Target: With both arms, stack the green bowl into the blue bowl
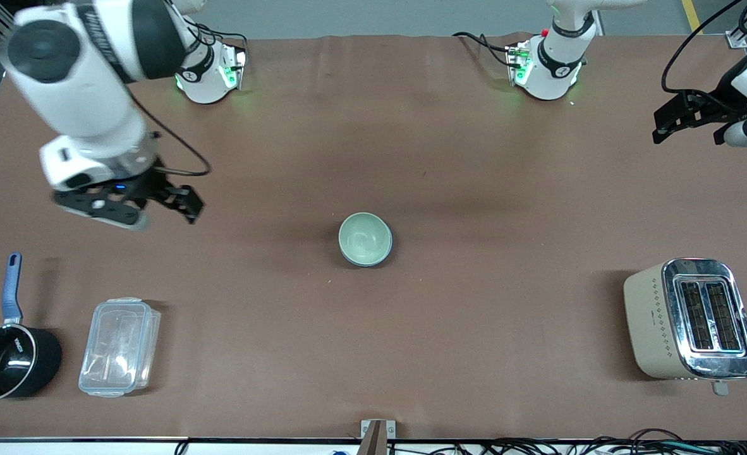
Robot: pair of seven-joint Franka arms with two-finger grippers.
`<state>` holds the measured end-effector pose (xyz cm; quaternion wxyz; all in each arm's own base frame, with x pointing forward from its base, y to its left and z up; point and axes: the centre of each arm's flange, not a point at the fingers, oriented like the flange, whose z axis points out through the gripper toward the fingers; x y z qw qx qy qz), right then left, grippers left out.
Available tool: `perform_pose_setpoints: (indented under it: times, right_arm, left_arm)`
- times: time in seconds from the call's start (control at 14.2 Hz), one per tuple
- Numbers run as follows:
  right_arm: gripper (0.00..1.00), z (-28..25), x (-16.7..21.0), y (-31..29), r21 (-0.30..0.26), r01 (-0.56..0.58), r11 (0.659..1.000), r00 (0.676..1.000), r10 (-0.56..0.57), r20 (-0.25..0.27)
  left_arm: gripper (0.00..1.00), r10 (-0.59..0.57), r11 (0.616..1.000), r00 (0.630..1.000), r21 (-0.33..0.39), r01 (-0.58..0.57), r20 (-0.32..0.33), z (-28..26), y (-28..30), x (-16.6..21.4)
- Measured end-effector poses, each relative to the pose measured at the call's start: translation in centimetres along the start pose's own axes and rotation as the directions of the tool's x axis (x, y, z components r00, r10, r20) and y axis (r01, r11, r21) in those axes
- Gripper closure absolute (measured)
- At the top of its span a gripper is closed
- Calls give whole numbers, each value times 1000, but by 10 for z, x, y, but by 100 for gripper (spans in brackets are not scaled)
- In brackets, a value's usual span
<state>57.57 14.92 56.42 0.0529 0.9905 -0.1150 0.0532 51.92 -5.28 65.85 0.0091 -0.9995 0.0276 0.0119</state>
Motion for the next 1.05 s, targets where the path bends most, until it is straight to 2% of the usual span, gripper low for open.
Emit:
perform_pose_setpoints:
  times: [0.28,0.42,1.05]
  right_arm:
    - [0,-36,10,113,51,99,994,990,-103,99]
    - [0,-63,5,143,60,135,989,982,-141,126]
    - [0,-67,5,140,85,158,984,977,-169,133]
  left_arm:
    - [0,0,1000,1000,0,0,-7,-2,0,0]
    - [0,0,1000,1000,2,0,-8,-2,-1,0]
    - [0,0,1000,1000,2,0,-19,-7,-1,0]
